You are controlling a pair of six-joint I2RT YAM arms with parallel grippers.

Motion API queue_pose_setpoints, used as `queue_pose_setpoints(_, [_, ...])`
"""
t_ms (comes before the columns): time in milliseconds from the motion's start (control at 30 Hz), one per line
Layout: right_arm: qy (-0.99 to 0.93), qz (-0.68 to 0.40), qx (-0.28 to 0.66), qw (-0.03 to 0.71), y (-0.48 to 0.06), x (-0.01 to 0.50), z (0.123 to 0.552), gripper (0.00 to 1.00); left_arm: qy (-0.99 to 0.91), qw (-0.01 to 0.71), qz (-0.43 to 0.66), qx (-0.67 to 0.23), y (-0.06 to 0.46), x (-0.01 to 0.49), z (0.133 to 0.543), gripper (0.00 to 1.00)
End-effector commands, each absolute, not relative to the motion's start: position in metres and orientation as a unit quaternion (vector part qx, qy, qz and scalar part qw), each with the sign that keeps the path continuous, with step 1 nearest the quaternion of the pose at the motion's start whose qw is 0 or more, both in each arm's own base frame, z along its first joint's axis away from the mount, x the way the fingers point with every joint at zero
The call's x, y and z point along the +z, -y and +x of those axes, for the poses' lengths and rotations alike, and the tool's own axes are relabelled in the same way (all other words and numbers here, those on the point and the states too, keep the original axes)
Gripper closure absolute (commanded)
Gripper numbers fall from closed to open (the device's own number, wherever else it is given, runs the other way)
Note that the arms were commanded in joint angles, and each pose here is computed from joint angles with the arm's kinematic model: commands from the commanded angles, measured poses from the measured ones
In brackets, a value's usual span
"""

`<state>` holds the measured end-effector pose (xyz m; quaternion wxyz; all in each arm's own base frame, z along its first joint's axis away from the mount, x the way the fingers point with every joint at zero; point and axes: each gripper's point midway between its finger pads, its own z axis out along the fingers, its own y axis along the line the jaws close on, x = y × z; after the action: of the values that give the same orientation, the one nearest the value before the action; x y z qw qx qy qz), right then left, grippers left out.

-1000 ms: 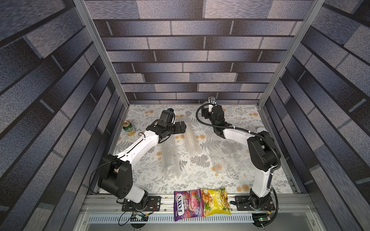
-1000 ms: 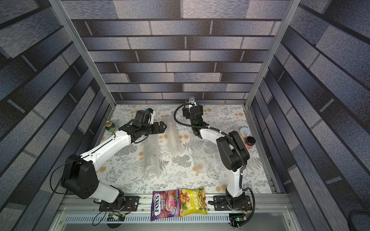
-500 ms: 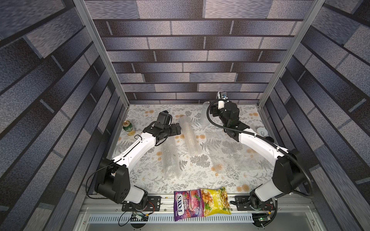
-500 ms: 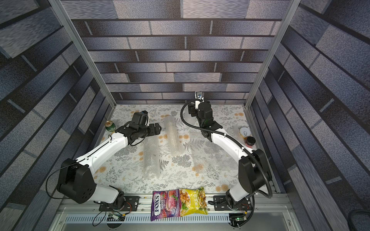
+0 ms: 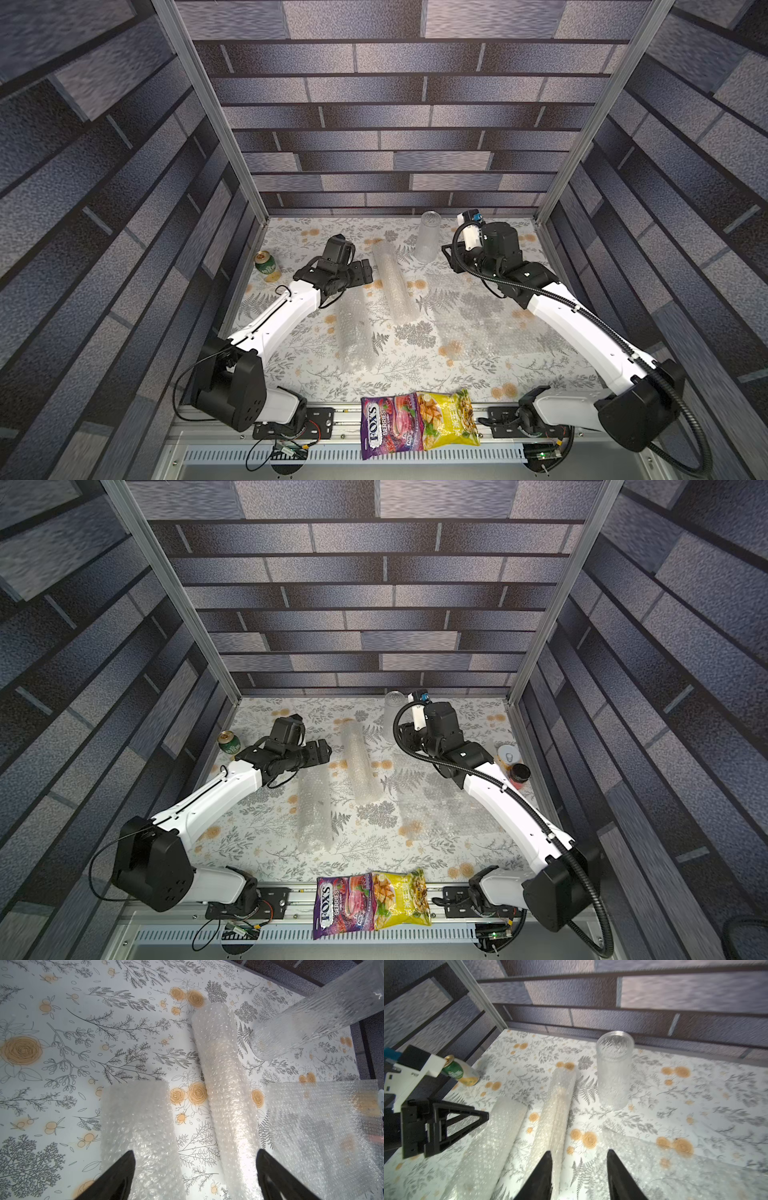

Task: Unwrap the vase from the bubble wrap
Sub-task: Move the bubble wrap to the center of the board.

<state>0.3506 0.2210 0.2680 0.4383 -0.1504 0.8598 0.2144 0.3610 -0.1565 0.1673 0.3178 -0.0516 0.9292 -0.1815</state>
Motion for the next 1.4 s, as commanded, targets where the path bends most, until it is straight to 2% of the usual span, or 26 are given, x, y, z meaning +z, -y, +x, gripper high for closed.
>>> queue_pose_setpoints(0, [-0.897, -0.143, 0.266, 0.321, -0.245, 0.209, 0.328, 0.58, -0.926, 0.316, -0.059, -0.198, 0.158, 0.169, 0.355, 0.07])
queue_pose_setpoints(267, [-0.93, -0.14, 0.227, 0.254, -0.268, 0.159, 0.345, 0.65, -0.93, 0.311, -0.048, -0.19, 0.155, 0.165, 0.346, 0.06])
queue_pose_setpoints(667, [-0.95, -0.141, 0.189, 0.204, -0.293, 0.107, 0.369, 0.63, -0.93, 0.314, -0.045, -0.186, 0.156, 0.164, 0.347, 0.06])
queue_pose_setpoints(1367, [-0.954, -0.154, 0.176, 0.186, -0.315, 0.076, 0.384, 0.7, -0.932, 0.308, -0.043, -0.184, 0.157, 0.157, 0.349, 0.06])
